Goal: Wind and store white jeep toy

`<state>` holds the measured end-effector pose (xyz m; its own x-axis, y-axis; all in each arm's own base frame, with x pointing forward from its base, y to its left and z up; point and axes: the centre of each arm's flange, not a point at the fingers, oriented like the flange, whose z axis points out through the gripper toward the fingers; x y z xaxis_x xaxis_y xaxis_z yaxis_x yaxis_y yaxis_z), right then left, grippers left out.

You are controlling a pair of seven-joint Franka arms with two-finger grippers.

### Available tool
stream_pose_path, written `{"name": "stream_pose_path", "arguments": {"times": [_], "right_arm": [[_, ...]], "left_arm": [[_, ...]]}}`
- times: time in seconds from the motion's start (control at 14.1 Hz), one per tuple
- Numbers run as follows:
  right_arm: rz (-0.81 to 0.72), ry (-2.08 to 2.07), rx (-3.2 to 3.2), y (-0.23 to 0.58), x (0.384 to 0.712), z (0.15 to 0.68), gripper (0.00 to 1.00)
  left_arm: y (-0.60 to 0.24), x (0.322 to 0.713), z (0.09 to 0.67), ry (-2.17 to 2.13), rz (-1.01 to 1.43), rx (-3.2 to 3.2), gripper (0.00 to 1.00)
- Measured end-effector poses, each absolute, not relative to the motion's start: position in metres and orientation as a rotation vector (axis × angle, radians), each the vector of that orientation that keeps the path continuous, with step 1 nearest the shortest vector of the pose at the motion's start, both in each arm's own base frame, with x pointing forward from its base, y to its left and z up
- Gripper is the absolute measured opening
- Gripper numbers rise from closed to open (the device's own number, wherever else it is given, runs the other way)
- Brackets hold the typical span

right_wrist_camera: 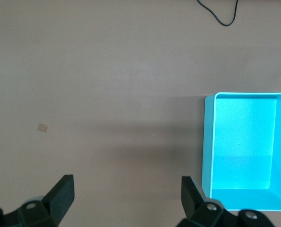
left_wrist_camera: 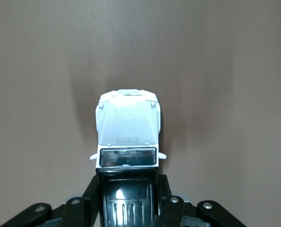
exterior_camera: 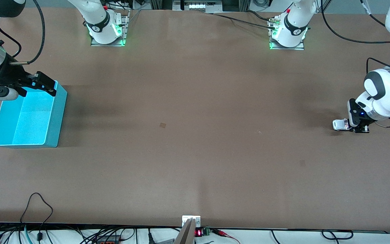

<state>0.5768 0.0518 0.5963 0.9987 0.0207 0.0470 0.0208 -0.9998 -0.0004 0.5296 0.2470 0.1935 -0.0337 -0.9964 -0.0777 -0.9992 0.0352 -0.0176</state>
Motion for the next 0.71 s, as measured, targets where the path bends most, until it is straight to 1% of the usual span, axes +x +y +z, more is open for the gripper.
{"name": "stream_pose_path", "arguments": {"times": [0.42, 0.71], "right_arm": [[-0.074, -0.033, -3.140, 0.052, 0.577, 0.596, 1.00], [-0.074, -0.032, -3.140, 0.052, 0.577, 0.596, 1.00]], "left_arm": [[0.287, 0.523, 0.193, 2.200, 0.063, -2.128, 0.51], [0.295, 0.522, 0.193, 2.200, 0.063, -2.127, 0.51]]}}
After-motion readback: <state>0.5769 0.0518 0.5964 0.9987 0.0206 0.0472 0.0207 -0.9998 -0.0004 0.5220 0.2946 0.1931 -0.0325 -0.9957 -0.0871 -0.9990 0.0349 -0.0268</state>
